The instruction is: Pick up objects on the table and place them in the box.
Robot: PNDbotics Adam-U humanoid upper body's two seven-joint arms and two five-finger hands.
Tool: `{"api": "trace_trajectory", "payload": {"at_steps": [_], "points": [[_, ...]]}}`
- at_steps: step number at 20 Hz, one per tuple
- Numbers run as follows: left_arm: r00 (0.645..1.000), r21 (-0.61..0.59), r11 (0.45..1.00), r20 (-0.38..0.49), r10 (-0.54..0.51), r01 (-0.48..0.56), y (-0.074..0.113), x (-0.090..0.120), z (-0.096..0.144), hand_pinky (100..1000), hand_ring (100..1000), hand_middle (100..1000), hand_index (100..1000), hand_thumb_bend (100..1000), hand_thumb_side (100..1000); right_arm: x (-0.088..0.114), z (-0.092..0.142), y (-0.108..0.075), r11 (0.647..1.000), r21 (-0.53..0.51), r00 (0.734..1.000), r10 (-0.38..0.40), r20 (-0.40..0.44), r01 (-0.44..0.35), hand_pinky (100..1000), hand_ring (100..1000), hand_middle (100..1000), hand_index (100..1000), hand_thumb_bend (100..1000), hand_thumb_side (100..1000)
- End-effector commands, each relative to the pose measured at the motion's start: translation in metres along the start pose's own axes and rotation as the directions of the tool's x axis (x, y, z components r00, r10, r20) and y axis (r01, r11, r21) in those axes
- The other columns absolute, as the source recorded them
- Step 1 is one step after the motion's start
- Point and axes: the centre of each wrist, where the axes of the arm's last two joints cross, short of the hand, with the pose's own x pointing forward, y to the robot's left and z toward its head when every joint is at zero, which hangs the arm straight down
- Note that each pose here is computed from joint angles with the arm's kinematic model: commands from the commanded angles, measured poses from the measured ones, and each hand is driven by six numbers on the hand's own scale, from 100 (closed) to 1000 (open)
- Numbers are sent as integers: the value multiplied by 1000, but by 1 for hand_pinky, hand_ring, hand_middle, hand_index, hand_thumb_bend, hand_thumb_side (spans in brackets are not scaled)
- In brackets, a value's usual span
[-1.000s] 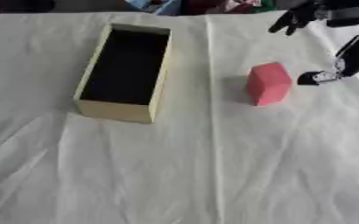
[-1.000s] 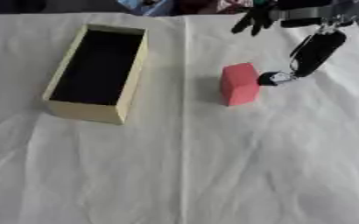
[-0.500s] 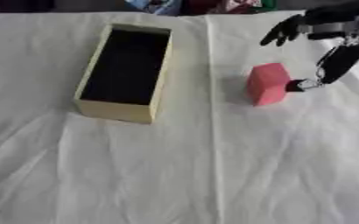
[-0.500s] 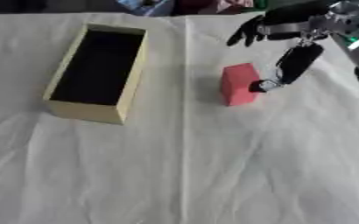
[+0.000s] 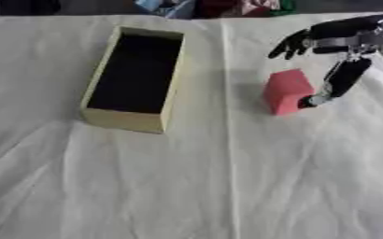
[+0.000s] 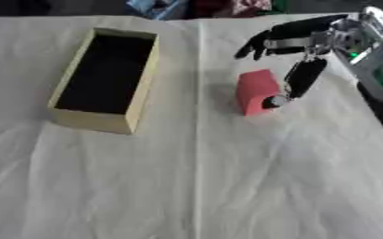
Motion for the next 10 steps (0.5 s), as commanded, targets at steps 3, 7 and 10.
{"api": "trace_trajectory", "payload": {"at_steps": [3, 7, 10], "points": [[999, -13, 1000, 33, 11, -10, -1, 7, -6, 563, 539, 545, 695, 100, 135, -7, -1, -4, 999, 19, 998, 30, -63, -29, 841, 869, 875, 939, 522, 285], [999, -12, 1000, 32, 12, -12, -1, 7, -6, 563, 539, 545, 695, 100, 137, -11, -5, 1, 999, 47, 994, 32, -101, -28, 837, 866, 842, 915, 486, 286], [999, -13, 1000, 32, 13, -13, -1, 7, -5, 563, 539, 545, 695, 100, 137, -13, -8, 4, 999, 47, 993, 33, -112, -28, 830, 858, 811, 887, 442, 265]]}}
